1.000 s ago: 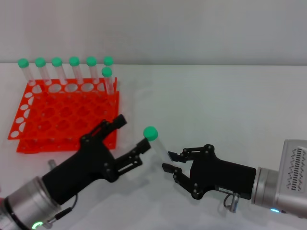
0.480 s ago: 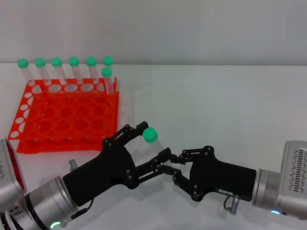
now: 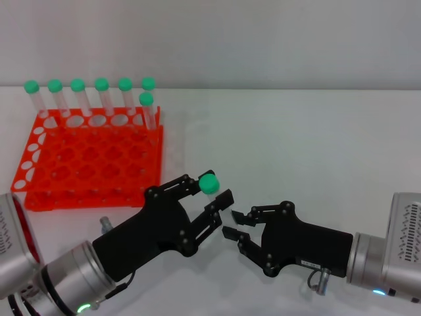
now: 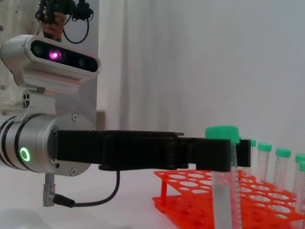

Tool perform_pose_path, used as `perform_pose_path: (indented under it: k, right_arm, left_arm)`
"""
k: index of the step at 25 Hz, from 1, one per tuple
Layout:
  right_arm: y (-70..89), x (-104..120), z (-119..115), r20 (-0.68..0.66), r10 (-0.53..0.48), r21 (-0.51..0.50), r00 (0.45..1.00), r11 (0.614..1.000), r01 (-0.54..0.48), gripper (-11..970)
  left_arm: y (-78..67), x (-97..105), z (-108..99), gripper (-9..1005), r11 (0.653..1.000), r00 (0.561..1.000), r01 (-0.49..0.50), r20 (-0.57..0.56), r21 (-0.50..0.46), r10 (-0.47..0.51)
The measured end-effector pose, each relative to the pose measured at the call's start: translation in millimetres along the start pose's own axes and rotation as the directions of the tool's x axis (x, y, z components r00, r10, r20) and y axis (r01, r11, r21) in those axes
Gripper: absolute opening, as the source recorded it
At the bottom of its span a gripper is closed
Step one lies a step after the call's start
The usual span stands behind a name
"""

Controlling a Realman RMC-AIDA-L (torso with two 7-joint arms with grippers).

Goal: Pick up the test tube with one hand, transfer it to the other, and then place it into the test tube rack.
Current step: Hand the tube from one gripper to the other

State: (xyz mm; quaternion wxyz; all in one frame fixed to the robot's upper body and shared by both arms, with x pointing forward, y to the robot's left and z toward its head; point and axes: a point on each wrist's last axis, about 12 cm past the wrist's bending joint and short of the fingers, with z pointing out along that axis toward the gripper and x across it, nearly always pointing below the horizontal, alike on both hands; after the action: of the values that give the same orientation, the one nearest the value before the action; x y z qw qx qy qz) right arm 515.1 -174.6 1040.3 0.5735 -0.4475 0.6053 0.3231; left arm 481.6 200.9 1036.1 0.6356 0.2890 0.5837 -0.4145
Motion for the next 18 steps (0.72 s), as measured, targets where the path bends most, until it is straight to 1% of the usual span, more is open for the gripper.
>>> perform_pose_path:
  k: [5, 8, 14, 18]
  right_arm:
    - [-0.1, -0.6, -1.1, 0.008, 0.000, 0.002, 1.000, 1.000, 0.000, 350]
    - [-0.7, -0.3, -2.6, 0.010, 0.000, 0.006, 1.000, 1.000, 0.000, 355]
    - [-3.2, -0.5, -4.3, 0.014, 0.011, 0.022, 1.000, 1.000, -0.011, 365]
    - [-4.8, -0.8, -4.9, 0.019, 0.042, 0.031, 0.999, 0.999, -0.043, 372]
  left_arm:
    - [-0.4, 0.9, 2.9, 440, 1.000, 1.000, 0.003, -0.001, -0.008, -0.003]
    - [-0.4, 0.7, 3.2, 240, 1.000, 1.000, 0.003, 0.001, -0.010, -0.003]
    - [-0.1, -0.4, 4.4, 234, 1.000, 1.000, 0.006, 0.014, -0.019, -0.006]
    - [0.7, -1.0, 4.2, 235, 1.000, 1.000, 0.008, 0.021, -0.029, -0.008]
